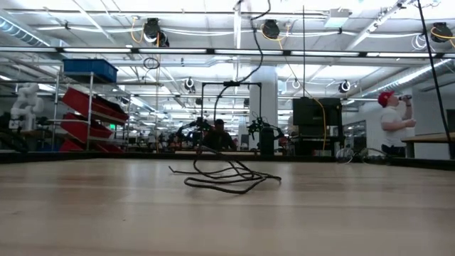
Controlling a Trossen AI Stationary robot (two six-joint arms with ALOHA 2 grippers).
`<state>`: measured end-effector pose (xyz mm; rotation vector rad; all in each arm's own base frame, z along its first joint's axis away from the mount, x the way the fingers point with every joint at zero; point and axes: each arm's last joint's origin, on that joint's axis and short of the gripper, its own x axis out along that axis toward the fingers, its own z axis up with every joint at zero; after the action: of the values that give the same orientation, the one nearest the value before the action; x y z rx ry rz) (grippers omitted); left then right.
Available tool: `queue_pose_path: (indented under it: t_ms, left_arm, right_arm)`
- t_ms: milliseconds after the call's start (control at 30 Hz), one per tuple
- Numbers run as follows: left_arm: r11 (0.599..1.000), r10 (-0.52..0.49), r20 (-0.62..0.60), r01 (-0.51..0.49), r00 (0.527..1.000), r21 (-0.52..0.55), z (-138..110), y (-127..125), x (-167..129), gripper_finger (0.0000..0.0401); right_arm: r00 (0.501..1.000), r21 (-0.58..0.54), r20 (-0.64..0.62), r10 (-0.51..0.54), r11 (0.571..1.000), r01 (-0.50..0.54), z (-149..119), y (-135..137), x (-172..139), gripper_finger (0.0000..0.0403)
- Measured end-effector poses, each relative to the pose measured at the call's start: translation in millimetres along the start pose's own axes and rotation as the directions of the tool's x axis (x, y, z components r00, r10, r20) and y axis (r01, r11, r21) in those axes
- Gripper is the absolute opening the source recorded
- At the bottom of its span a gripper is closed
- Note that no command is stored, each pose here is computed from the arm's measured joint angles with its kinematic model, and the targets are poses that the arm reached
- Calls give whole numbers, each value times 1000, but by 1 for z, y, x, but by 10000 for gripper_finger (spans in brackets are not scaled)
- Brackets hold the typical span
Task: Coil cords
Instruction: Uncoil the black wire from the black spool
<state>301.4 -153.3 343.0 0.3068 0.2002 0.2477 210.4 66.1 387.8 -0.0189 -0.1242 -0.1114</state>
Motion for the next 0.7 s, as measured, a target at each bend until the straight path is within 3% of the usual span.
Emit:
queue_pose_path:
  t_ms: [200, 400, 700]
  left_arm:
    - [992, -96, 26, 98, 995, -77, -4, 1, 17, 148]
    - [991, -38, 63, 46, 997, -126, -4, 8, 33, 202]
    - [993, -21, 120, 34, 993, -113, -7, 5, 49, 211]
  right_arm:
    - [1000, 4, -1, 7, 1000, -7, 0, 1, 0, 0]
    - [1000, 2, -2, 7, 1000, -7, 0, 1, 0, 0]
    - [1000, -7, -2, 6, 1000, -6, 0, 1, 0, 0]
